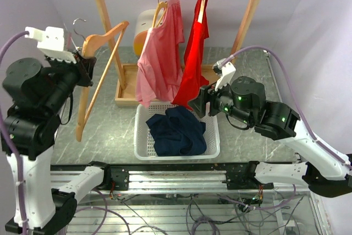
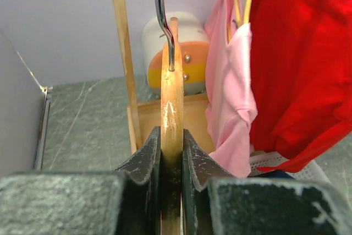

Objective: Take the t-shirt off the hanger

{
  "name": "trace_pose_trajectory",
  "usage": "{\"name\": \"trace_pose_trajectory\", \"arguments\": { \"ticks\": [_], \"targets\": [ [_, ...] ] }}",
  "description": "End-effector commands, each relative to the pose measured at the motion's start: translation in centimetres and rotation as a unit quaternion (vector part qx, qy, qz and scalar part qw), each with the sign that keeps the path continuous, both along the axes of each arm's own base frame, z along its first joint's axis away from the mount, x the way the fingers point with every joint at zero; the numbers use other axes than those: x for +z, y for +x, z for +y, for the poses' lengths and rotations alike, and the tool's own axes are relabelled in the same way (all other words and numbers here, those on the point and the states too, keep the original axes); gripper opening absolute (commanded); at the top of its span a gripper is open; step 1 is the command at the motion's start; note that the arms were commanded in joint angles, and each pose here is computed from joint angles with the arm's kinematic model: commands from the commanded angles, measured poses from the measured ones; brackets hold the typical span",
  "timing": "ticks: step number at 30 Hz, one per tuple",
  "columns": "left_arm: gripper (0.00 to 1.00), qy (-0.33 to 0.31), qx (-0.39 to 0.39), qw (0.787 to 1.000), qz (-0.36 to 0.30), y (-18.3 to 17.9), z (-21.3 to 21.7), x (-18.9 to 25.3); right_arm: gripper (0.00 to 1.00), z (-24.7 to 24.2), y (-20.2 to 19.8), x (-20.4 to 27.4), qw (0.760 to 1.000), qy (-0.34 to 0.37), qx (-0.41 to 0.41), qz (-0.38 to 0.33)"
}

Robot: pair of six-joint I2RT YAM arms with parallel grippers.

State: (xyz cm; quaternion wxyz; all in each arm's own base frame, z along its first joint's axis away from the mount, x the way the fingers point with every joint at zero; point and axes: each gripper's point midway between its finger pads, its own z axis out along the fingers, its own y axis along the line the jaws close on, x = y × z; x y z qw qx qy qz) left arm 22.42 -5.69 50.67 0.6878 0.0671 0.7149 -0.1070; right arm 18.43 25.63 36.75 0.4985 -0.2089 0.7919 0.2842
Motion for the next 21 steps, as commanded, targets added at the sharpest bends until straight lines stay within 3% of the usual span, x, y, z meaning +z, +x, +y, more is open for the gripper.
{"name": "trace_pose_trajectory", "arguments": {
  "ticks": [1,14,21],
  "targets": [
    [0.07,-0.003,0.028,1.0,-0.006,3.2,0.3,-0.1,0.62,0.1,0.2,2.8,0.999,0.039,-0.001,-0.031],
    [0.07,-0.042,0.078,0.995,-0.049,17.5,-1.0,2.2,0.62,0.2,0.0,4.5,0.997,0.067,0.006,-0.046],
    [0.07,-0.065,0.069,0.992,-0.087,21.7,-2.2,2.7,0.62,0.3,-0.1,3.8,0.996,0.077,0.003,-0.039]
  ]
}}
